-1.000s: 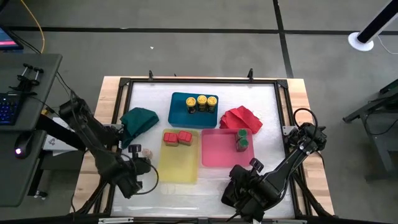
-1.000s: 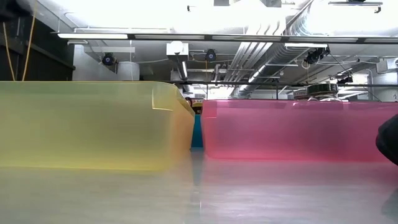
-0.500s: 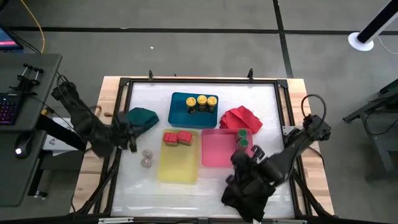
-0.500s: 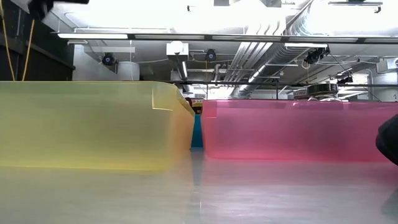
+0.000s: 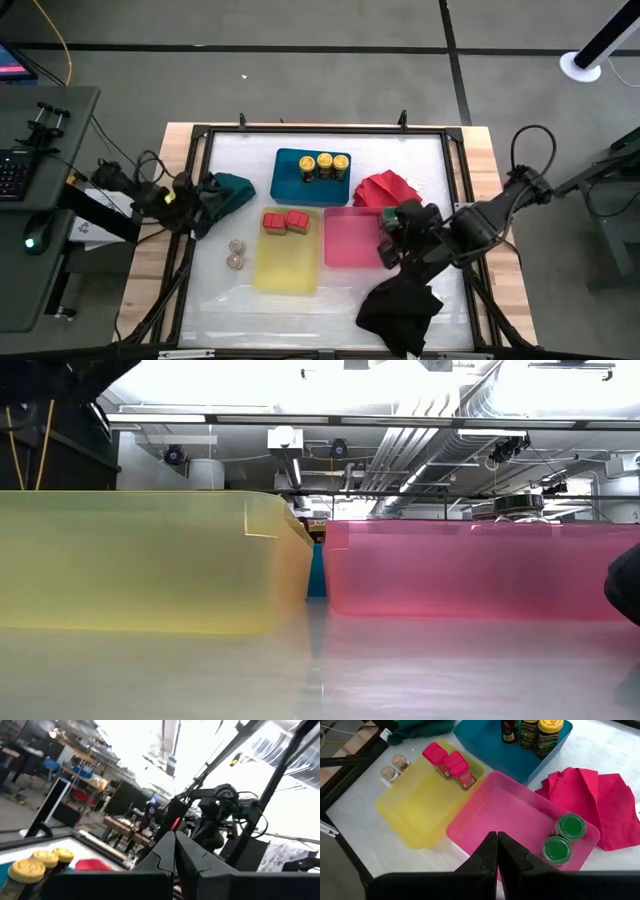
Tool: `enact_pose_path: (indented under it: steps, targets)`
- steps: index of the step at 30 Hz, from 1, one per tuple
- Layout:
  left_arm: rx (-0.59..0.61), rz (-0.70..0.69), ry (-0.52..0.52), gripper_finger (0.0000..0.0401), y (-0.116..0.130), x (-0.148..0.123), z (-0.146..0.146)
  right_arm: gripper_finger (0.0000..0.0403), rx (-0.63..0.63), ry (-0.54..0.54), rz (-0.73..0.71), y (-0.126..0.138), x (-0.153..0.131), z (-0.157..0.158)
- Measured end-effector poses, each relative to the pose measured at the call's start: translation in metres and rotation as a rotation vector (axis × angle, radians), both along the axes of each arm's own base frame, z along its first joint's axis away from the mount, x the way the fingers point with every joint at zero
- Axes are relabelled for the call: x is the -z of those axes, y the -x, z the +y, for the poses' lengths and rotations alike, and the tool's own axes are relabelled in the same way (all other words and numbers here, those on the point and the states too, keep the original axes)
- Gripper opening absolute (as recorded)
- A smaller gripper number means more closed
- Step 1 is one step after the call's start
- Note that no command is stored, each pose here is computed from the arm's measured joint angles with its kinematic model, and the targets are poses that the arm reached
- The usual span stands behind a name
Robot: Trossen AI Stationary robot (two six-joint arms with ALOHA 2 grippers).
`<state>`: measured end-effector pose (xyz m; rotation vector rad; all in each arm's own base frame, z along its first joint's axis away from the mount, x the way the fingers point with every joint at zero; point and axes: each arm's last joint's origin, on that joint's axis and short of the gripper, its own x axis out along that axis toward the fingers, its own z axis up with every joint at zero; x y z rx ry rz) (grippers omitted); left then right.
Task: Sort spices by type
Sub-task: Return to Home Position
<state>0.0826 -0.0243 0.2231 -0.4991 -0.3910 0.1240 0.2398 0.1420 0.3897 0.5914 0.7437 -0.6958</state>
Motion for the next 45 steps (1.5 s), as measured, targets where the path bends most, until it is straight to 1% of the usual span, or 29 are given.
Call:
enact_pose_path:
  steps: [3,5,9,12,16,19,21,23,26,29,30,32,35,38,40,42,45]
  targets:
    - [0.007,-0.017,-0.028,0.0000,0.002,0.001,0.005,0.0000,-0.001,0.001,-0.003,0.002,-0.001,-0.001]
    - [0.023,0.019,-0.048,0.0000,0.001,0.006,0.007,0.0000,-0.002,0.011,0.012,0.003,-0.001,-0.002]
    - [0.049,0.192,-0.010,0.0000,-0.007,0.028,0.010,0.0000,0.006,-0.001,0.047,0.006,0.000,-0.003]
    - [0.077,0.215,0.034,0.0000,-0.012,0.045,0.013,0.0000,0.001,-0.006,0.066,0.010,0.001,0.000]
    - [0.098,0.203,0.027,0.0000,-0.013,0.043,0.017,0.0000,-0.023,-0.014,0.070,0.015,0.001,0.007]
    - [0.062,0.207,0.029,0.0000,-0.013,0.043,0.021,0.0000,-0.031,-0.046,0.108,0.022,0.003,0.013]
    - [0.040,0.244,0.047,0.0000,-0.014,0.047,0.023,0.0000,-0.062,-0.079,0.124,0.029,0.006,0.021]
    - [0.031,0.285,0.058,0.0000,-0.014,0.051,0.024,0.0000,-0.073,-0.120,0.132,0.042,0.013,0.029]
    - [0.037,0.289,0.075,0.0001,-0.015,0.052,0.024,0.0000,-0.048,-0.195,0.056,0.069,0.029,0.038]
    - [0.038,0.293,0.074,0.0001,-0.015,0.052,0.024,0.0000,-0.036,-0.212,-0.129,0.088,0.055,0.040]
    - [0.038,0.293,0.074,0.0001,-0.015,0.052,0.024,0.0000,-0.040,-0.201,-0.194,0.092,0.064,0.036]
    - [0.038,0.293,0.074,0.0001,-0.015,0.052,0.024,0.0000,-0.054,-0.143,-0.298,0.093,0.078,0.022]
    - [0.038,0.294,0.074,0.0001,-0.015,0.052,0.024,0.0000,-0.108,-0.031,-0.326,0.094,0.098,-0.014]
    - [0.038,0.294,0.074,0.0001,-0.015,0.052,0.024,0.0000,-0.187,0.040,-0.375,0.101,0.109,-0.053]
    - [0.038,0.294,0.074,0.0001,-0.015,0.052,0.024,0.0000,-0.252,0.058,-0.435,0.111,0.117,-0.076]
    - [0.038,0.294,0.074,0.0001,-0.015,0.052,0.024,0.0000,-0.287,0.054,-0.543,0.124,0.125,-0.095]
    - [0.038,0.294,0.074,0.0001,-0.015,0.052,0.024,0.0000,-0.327,0.061,-0.717,0.144,0.139,-0.114]
